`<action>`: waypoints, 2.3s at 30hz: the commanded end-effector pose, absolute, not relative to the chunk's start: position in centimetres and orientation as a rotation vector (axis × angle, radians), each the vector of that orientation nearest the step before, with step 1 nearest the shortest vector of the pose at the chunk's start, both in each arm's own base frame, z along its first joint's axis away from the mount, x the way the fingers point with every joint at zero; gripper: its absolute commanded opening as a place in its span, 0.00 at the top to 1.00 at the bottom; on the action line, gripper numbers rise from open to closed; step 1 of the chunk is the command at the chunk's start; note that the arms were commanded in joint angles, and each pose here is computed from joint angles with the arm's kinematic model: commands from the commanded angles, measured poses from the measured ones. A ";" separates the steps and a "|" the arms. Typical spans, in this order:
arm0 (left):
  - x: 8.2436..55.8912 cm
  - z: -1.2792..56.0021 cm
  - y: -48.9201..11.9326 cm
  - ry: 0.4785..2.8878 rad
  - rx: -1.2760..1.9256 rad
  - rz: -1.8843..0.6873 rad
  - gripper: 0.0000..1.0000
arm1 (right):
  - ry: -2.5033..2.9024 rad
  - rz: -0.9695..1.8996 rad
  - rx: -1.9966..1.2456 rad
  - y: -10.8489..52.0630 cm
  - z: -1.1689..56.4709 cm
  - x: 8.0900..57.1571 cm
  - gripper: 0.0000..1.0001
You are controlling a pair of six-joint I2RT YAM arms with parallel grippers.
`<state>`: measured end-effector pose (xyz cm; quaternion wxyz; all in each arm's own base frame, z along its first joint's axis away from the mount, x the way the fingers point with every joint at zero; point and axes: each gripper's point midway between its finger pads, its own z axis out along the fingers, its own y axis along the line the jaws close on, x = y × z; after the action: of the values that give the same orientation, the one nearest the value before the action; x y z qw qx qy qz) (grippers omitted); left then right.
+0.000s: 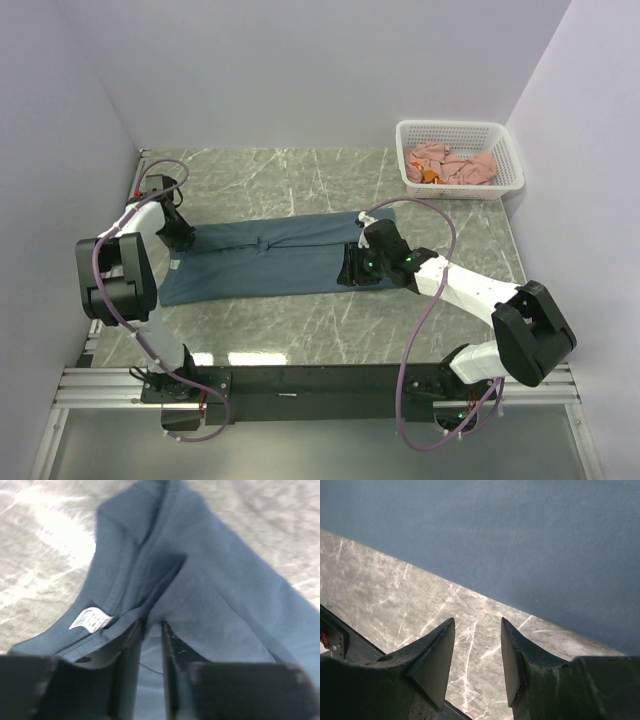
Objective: Fold and stack the t-shirts
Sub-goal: Fold the tshirt
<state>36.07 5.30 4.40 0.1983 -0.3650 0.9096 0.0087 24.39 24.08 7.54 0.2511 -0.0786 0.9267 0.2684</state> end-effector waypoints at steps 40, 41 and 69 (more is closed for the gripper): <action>42.4 10.0 -4.1 2.106 -0.907 -0.623 0.29 | 2.403 0.692 -0.183 20.4 8.1 27.7 0.51; 41.2 11.0 -3.4 2.112 -0.940 -0.561 0.27 | 2.420 0.610 -0.154 19.4 7.8 28.1 0.51; 31.0 0.7 2.3 2.488 -1.222 0.087 0.50 | 2.824 0.077 -0.254 17.1 -0.4 25.6 0.55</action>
<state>31.61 1.14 2.10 0.2113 -0.4380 0.8738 -0.0062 28.41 17.21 1.45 0.2111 -0.0638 0.9742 0.0480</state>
